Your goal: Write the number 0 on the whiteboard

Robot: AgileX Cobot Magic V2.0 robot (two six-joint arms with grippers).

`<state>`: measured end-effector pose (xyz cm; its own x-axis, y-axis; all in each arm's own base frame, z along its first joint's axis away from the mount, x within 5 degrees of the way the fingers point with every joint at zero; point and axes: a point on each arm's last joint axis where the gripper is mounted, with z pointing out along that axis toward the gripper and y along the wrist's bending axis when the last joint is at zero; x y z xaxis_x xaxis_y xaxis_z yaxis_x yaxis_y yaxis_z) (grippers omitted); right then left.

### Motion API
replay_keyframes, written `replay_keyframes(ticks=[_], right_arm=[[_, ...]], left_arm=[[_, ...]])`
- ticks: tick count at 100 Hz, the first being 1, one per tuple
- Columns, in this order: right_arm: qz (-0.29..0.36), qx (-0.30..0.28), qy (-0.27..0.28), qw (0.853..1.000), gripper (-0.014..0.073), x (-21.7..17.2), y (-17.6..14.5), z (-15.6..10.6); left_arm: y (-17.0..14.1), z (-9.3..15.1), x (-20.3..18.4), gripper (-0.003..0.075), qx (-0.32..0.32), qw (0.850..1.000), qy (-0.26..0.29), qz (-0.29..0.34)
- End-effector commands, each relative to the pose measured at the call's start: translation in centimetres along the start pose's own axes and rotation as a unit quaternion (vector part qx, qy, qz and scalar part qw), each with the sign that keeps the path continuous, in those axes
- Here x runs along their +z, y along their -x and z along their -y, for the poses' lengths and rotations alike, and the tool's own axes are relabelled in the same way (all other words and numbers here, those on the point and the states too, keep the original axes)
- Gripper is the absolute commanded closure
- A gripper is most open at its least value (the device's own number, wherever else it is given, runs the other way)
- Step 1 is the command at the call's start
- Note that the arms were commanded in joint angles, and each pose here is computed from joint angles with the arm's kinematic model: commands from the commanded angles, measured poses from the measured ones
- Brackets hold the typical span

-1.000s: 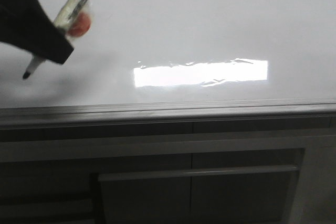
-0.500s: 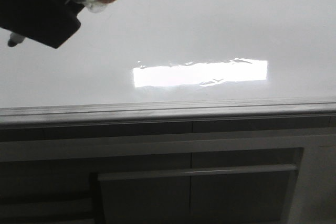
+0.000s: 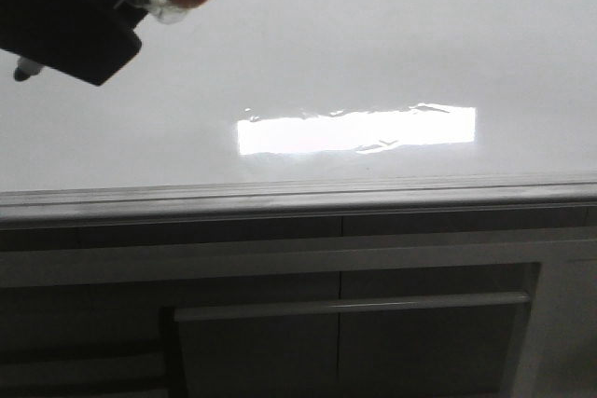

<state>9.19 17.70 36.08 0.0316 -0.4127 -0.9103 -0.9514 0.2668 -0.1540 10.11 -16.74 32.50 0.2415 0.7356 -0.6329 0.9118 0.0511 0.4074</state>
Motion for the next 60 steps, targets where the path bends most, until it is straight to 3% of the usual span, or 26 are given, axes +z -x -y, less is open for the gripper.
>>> replay_keyframes(ticks=[1,35,60], right_arm=[[0.05,-0.007,-0.022,0.998,0.017,0.2,1.7,0.3],[0.019,-0.023,-0.018,0.999,0.0176,2.5,1.0,0.4],[0.019,-0.023,-0.02,0.999,0.0335,2.8,0.9,0.4]], left_arm=[[1.3,-0.7,-1.1,0.074,-0.003,0.999,0.027,0.042],[1.4,-0.2,-1.1,0.074,-0.028,0.999,0.002,0.047],[1.3,0.0,-1.1,0.074,-0.032,0.999,-0.009,0.041]])
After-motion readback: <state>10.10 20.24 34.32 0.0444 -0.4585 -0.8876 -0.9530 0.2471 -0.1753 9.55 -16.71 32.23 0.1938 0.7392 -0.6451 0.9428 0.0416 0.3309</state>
